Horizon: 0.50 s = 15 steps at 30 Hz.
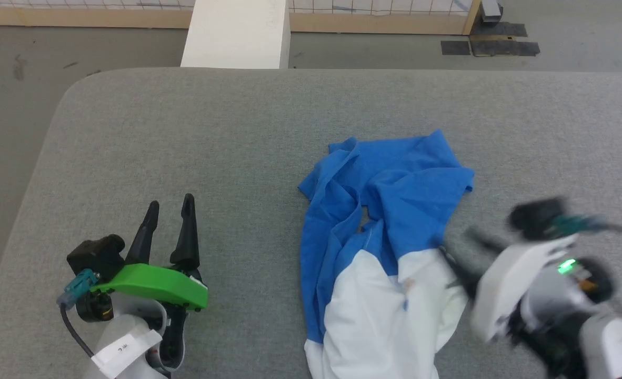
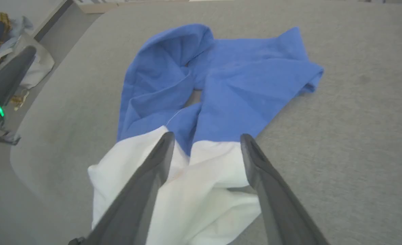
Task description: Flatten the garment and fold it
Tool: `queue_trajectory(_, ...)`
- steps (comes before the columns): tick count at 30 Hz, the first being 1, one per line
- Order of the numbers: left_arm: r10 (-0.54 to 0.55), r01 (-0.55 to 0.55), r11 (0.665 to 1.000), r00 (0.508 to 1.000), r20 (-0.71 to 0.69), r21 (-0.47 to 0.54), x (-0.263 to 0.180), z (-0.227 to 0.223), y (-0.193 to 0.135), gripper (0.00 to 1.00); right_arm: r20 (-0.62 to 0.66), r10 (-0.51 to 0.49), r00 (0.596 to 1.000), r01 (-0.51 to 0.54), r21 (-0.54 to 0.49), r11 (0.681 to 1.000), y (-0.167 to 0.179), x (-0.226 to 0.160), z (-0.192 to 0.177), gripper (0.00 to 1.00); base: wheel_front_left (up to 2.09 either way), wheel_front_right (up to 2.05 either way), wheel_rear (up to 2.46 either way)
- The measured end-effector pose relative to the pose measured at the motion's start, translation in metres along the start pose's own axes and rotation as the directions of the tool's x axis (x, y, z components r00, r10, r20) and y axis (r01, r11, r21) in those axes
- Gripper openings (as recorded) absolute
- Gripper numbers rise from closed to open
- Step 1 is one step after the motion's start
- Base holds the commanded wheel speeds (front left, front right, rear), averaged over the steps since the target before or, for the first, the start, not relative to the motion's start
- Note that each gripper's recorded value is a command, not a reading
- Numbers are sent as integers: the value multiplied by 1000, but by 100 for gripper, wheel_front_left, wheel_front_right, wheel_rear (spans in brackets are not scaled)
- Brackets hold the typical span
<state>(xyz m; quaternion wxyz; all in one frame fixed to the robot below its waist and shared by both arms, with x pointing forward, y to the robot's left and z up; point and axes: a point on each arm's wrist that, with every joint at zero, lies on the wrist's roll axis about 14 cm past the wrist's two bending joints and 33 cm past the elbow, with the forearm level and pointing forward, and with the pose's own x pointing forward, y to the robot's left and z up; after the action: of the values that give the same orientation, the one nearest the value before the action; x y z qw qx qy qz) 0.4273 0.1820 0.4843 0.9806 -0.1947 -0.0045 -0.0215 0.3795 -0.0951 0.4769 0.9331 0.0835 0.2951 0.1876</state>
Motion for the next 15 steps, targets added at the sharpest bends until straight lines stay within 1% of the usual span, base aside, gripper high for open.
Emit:
queue_trajectory(2,4,-4,1000,1000,2,-1,0,1,1,100,79,-81,994,82,-9,997,-25,1,23,100,0,0,0)
queue_trajectory(5,12,-12,1000,1000,-4,0,0,-2,5,100,67,-178,982,180,-30,983,-54,13,25,100,0,0,0)
queue_trajectory(7,19,-19,1000,1000,-8,0,1,-4,8,100,38,-207,977,209,-41,977,-65,26,22,100,0,0,0)
queue_trajectory(9,26,-26,1000,1000,-13,2,1,-6,10,100,8,-223,975,223,-47,974,-72,41,19,100,0,0,0)
queue_trajectory(10,31,-31,1000,999,-17,3,2,-7,12,100,-9,-232,973,230,-65,971,-75,49,18,100,0,0,0)
queue_trajectory(15,60,-60,998,998,-34,12,5,-13,25,100,-109,-230,967,217,-120,969,-76,90,3,100,0,0,0)
